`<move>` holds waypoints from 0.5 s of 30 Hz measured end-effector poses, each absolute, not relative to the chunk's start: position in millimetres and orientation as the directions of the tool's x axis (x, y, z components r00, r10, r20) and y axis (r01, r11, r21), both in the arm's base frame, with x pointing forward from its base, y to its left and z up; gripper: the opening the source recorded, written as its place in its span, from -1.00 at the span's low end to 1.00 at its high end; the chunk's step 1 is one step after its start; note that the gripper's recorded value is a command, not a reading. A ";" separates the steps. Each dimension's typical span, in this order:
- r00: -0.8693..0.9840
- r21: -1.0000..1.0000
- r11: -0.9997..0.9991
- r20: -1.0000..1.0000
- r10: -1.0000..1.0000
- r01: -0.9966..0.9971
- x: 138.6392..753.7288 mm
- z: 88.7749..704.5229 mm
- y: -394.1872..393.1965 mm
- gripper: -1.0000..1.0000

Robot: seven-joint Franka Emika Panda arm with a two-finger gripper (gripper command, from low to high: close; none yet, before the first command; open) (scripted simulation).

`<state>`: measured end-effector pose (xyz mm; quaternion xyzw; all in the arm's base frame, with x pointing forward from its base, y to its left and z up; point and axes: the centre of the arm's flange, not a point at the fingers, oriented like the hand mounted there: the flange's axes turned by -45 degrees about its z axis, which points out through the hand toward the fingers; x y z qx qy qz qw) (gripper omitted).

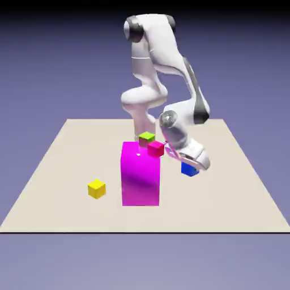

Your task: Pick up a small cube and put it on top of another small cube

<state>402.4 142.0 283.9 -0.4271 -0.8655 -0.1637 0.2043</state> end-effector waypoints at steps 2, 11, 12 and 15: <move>-0.508 0.135 0.516 0.501 0.701 0.846 428.2 319.5 132.7 -1.00; -0.391 0.083 0.395 0.423 0.817 0.915 475.0 323.1 -103.5 -1.00; -0.391 0.065 0.402 0.415 0.822 0.914 469.1 315.6 -129.5 -1.00; -0.385 0.003 0.419 0.401 0.831 0.908 442.0 296.0 -205.8 -1.00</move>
